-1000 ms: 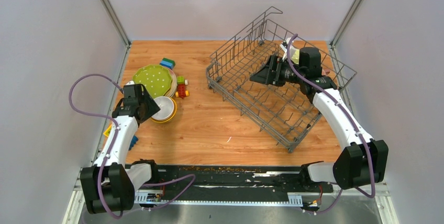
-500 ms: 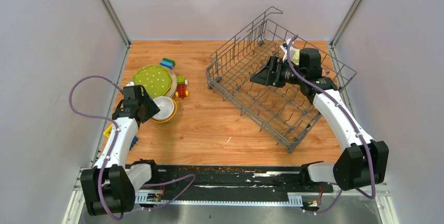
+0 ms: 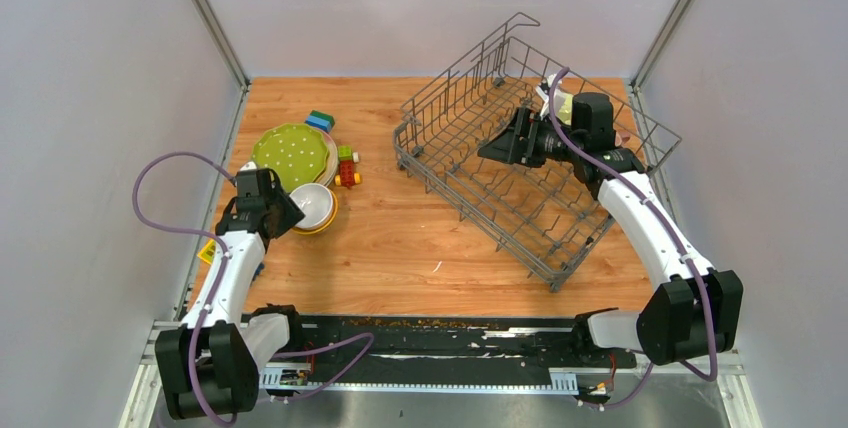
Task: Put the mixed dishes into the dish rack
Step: Pick up the bowl from the center of the board.
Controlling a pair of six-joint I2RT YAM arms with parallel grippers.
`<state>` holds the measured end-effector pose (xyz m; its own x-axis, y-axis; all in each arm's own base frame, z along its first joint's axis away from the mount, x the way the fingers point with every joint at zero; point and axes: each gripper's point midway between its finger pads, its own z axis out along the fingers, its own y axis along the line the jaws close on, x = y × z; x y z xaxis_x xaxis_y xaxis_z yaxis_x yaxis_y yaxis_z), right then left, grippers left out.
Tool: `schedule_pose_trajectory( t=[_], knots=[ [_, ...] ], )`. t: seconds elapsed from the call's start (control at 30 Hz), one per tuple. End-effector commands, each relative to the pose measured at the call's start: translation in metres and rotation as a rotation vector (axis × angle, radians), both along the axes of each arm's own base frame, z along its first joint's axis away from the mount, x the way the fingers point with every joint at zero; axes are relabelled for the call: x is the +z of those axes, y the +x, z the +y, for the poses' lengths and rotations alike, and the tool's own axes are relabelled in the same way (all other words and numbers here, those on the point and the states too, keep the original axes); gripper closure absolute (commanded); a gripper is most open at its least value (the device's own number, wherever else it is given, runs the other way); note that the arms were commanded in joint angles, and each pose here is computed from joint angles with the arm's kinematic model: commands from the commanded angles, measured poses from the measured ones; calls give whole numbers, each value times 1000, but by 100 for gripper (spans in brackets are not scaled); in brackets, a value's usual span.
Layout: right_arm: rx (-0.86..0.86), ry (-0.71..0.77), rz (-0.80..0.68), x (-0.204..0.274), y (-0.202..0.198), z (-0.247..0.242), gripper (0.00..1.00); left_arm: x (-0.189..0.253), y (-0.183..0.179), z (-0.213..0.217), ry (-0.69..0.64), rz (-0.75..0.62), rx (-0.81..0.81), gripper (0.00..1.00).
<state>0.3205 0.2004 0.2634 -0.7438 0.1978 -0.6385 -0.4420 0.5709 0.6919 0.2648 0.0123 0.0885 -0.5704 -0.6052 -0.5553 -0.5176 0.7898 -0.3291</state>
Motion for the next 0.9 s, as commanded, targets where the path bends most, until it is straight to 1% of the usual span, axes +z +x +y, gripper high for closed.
schedule_pose_trajectory(
  t=[0.0,0.3,0.43,0.67,0.8,0.87],
  knots=[
    [-7,13,-44,15,-2,0,18,7,4,3,-3,-44,22,57],
    [-9,22,-44,20,-1,1,18,4,2,2,-6,-44,20,59],
    [-13,21,-43,20,-2,0,18,5,2,2,-3,-47,21,65],
    [-16,22,-41,21,0,0,18,6,3,2,-4,-53,23,81],
    [-16,24,-38,21,1,1,18,6,4,2,-6,-52,20,87],
    [-14,24,-37,21,0,1,18,6,5,1,-7,-55,16,92]
  ],
)
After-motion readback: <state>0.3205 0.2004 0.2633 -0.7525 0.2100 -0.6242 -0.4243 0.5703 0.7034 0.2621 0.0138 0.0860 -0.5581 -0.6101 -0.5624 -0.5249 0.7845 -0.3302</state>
